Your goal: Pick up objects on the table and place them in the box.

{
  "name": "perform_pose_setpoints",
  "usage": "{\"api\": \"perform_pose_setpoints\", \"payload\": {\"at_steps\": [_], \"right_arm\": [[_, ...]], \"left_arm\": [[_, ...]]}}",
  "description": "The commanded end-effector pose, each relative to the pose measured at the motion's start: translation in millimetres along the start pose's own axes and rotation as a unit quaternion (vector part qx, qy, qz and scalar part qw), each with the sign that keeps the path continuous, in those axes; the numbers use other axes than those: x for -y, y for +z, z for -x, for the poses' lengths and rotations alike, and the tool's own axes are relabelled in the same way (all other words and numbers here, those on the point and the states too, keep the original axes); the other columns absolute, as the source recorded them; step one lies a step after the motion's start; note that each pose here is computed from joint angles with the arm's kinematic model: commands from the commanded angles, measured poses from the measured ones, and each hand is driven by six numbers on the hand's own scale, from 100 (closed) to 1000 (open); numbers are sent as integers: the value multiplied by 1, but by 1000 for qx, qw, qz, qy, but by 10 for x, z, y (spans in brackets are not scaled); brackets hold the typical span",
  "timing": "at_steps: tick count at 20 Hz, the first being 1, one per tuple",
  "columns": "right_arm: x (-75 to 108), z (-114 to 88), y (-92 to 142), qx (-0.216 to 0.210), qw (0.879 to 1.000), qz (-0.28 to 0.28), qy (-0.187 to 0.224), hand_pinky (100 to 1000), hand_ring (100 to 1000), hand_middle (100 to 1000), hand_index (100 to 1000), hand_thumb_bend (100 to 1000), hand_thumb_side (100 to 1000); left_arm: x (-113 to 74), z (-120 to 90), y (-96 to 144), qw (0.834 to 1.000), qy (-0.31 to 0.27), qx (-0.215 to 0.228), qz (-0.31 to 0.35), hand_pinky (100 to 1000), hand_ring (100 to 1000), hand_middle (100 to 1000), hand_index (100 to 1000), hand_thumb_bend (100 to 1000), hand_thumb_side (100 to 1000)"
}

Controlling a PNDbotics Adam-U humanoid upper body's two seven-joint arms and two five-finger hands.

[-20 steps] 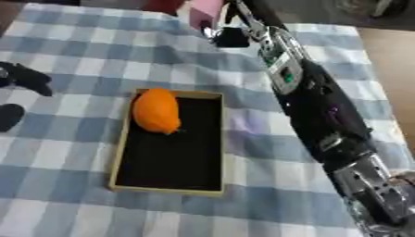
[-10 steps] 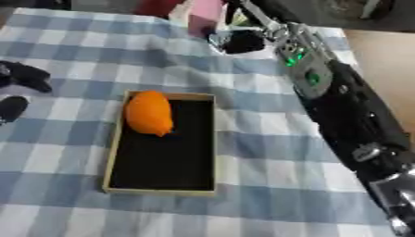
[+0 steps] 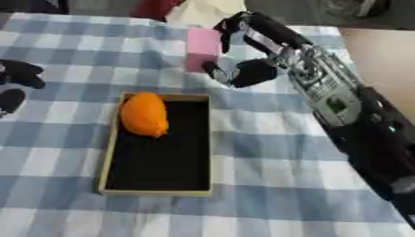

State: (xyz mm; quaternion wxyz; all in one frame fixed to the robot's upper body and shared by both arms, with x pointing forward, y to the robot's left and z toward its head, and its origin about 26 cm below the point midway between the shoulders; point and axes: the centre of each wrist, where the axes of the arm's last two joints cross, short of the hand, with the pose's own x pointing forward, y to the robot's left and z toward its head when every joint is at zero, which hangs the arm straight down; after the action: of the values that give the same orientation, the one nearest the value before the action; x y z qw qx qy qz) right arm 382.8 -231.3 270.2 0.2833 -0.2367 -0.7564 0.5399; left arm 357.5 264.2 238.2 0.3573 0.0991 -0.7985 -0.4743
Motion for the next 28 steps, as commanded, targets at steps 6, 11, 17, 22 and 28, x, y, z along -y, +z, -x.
{"api": "perform_pose_setpoints", "payload": {"at_steps": [6, 11, 17, 22, 28], "right_arm": [[21, -429, 30, 32, 999, -39, -13, 847, 730, 483, 645, 120, 516], [-165, -484, -28, 31, 997, -65, -28, 845, 729, 484, 647, 117, 523], [-424, -461, -78, 25, 995, -93, -36, 844, 731, 487, 650, 115, 531], [-631, -427, -92, 20, 992, -122, -36, 844, 734, 493, 655, 113, 536], [-794, -432, -96, 25, 989, -144, -32, 844, 736, 496, 657, 111, 538]], "left_arm": [[-73, -7, -2, 1000, -11, -2, -11, 820, 741, 658, 849, 240, 786], [-57, -4, -13, 1000, -7, 0, -13, 820, 742, 658, 850, 242, 792], [-50, -2, -19, 1000, -6, 0, -12, 820, 742, 658, 850, 251, 800], [-47, -2, -24, 1000, -6, 1, -11, 820, 742, 658, 850, 257, 806], [-39, -1, -28, 1000, -5, 1, -8, 821, 742, 656, 850, 267, 810]]}}
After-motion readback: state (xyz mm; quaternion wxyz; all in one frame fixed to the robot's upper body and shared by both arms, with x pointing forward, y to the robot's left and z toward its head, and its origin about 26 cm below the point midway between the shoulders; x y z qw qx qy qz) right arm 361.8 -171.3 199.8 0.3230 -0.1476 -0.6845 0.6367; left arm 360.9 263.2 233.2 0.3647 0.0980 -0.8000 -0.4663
